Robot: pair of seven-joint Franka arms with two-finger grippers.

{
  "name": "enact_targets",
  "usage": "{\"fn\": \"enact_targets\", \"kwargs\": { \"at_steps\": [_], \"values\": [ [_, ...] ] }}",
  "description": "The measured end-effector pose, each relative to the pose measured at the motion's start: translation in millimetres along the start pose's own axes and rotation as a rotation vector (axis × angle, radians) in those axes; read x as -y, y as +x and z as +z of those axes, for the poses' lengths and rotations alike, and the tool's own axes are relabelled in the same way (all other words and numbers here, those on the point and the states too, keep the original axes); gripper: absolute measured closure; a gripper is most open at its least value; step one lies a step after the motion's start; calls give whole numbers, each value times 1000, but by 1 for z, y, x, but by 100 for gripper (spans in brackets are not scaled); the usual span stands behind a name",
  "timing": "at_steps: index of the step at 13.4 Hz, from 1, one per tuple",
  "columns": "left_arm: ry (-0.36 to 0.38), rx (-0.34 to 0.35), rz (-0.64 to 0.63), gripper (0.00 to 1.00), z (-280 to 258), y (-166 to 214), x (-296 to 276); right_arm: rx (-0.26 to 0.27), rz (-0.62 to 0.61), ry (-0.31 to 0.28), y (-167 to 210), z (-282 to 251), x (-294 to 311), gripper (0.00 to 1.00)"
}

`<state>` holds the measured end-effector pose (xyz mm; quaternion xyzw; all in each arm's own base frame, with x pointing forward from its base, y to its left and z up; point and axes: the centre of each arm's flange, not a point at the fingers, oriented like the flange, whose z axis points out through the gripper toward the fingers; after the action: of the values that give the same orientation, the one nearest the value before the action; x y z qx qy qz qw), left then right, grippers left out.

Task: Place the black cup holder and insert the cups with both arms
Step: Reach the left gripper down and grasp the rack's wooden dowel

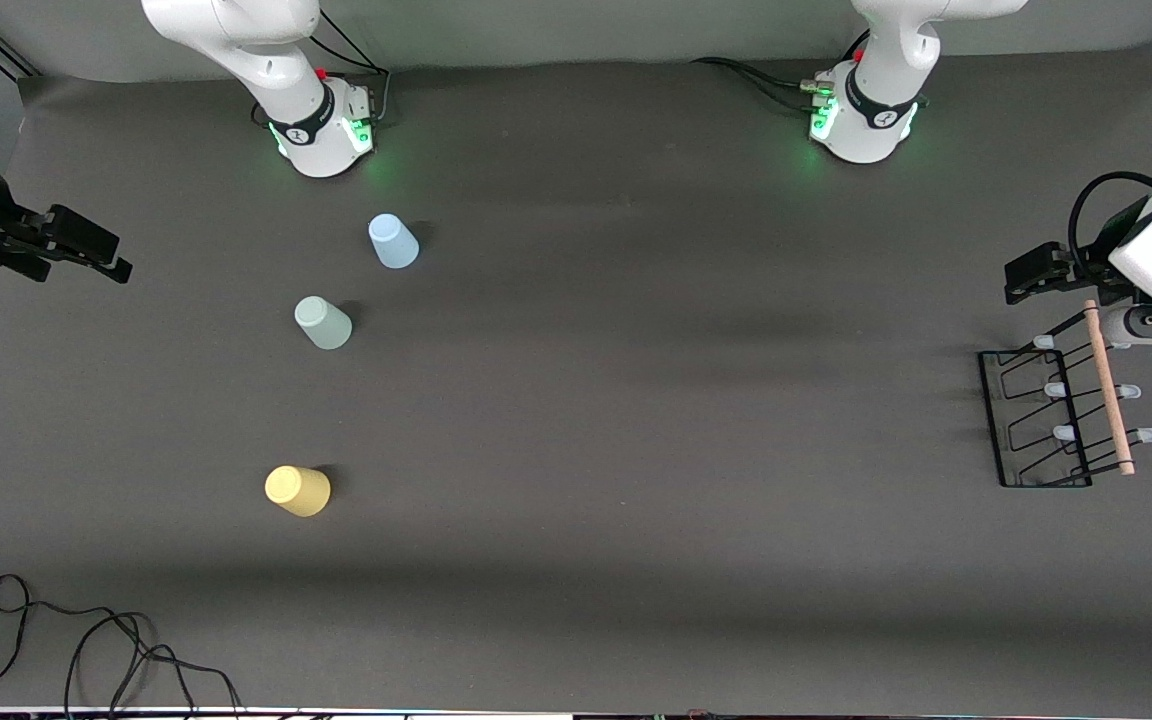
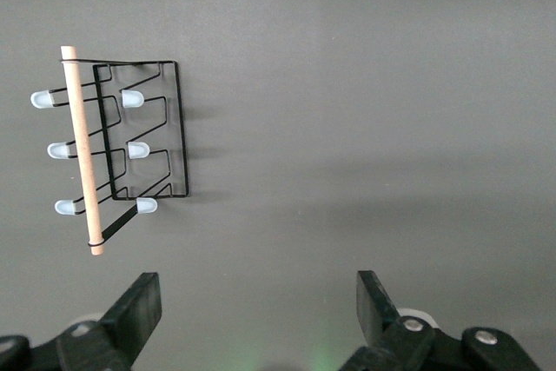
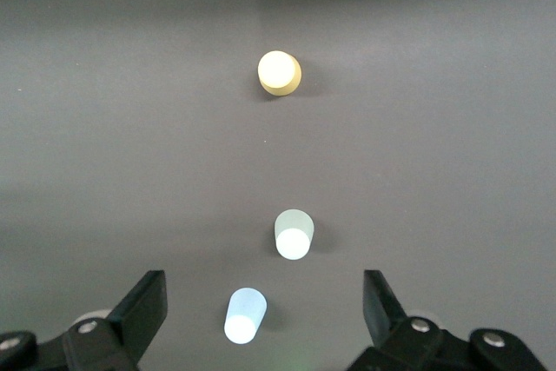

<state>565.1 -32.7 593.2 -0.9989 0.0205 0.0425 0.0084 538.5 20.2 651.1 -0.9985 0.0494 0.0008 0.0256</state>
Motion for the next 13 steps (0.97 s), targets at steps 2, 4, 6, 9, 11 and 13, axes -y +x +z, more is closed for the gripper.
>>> {"fn": "enact_targets", "kwargs": {
  "at_steps": [2,4,6,9,11,13],
  "values": [
    [1,-1,0,0,0,0,0,-3,0,-13,1,0,-1,0],
    [1,-2,0,0,0,0,0,0,4,-18,3,1,-4,0],
    [1,-3,0,0,0,0,0,26,12,-21,12,15,-7,0],
    [7,-4,-4,0,0,0,3,54,13,-24,22,32,-7,0],
    [10,-3,-5,0,0,0,25,50,13,-25,22,31,-8,0],
    [5,0,3,0,1,-4,77,30,9,-51,24,30,-8,0]
  ]
}}
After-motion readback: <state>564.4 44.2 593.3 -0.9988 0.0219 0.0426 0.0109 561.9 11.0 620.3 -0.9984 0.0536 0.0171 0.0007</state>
